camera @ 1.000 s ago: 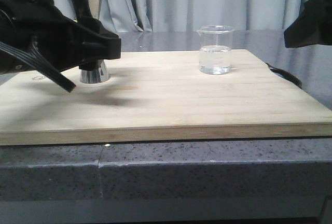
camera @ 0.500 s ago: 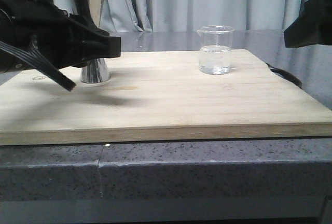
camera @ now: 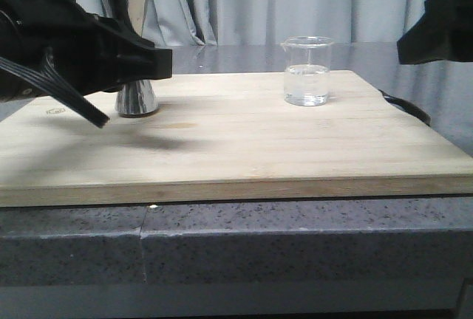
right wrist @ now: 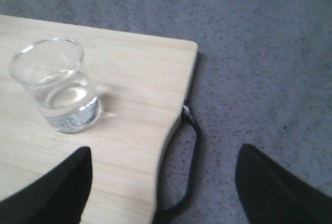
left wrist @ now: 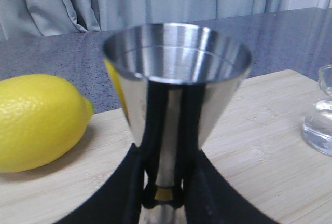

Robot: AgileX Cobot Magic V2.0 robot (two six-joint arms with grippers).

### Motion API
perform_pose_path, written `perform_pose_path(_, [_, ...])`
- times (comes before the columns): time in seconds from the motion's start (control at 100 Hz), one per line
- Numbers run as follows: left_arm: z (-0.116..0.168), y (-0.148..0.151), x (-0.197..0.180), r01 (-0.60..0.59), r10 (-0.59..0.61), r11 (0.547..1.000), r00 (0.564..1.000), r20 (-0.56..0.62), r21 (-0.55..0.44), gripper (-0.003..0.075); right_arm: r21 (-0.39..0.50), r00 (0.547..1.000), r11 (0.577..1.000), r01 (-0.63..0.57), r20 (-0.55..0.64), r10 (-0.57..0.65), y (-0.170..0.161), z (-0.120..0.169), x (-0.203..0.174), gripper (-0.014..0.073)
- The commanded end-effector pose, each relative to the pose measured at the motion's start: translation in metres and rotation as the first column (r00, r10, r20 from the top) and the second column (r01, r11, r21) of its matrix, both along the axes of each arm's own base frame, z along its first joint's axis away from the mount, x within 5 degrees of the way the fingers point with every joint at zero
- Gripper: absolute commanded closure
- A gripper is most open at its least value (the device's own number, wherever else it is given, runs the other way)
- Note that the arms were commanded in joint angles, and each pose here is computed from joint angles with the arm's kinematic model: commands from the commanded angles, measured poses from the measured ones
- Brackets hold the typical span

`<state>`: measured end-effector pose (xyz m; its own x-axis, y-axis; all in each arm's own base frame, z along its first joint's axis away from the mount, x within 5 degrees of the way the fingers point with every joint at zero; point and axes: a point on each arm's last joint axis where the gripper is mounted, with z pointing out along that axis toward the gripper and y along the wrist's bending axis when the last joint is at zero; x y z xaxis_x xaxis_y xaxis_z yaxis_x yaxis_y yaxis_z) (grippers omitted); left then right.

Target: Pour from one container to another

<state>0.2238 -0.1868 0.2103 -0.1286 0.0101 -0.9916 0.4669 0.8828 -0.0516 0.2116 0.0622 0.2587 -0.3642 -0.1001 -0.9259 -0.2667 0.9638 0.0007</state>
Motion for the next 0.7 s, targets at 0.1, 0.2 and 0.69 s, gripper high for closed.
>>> perform_pose_path(0.1, [0.025, -0.014, -0.008, 0.093, -0.085, 0.994, 0.984, 0.157, -0.050, 0.0732, 0.000, 0.987, 0.999, -0.042, 0.152, 0.042, 0.012, 0.017, 0.005, 0.0086])
perform_pose_path(0.2, [0.026, -0.019, -0.012, 0.115, -0.106, 0.992, 0.982, 0.159, -0.052, 0.0732, -0.007, 0.989, 0.999, -0.054, 0.136, 0.054, 0.017, 0.009, 0.010, 0.0086])
perform_pose_path(0.69, [0.058, -0.009, -0.020, 0.107, -0.076, 0.981, 0.979, 0.188, -0.161, 0.0732, -0.018, 0.981, 0.995, -0.096, 0.169, 0.098, 0.040, -0.013, 0.027, 0.0086])
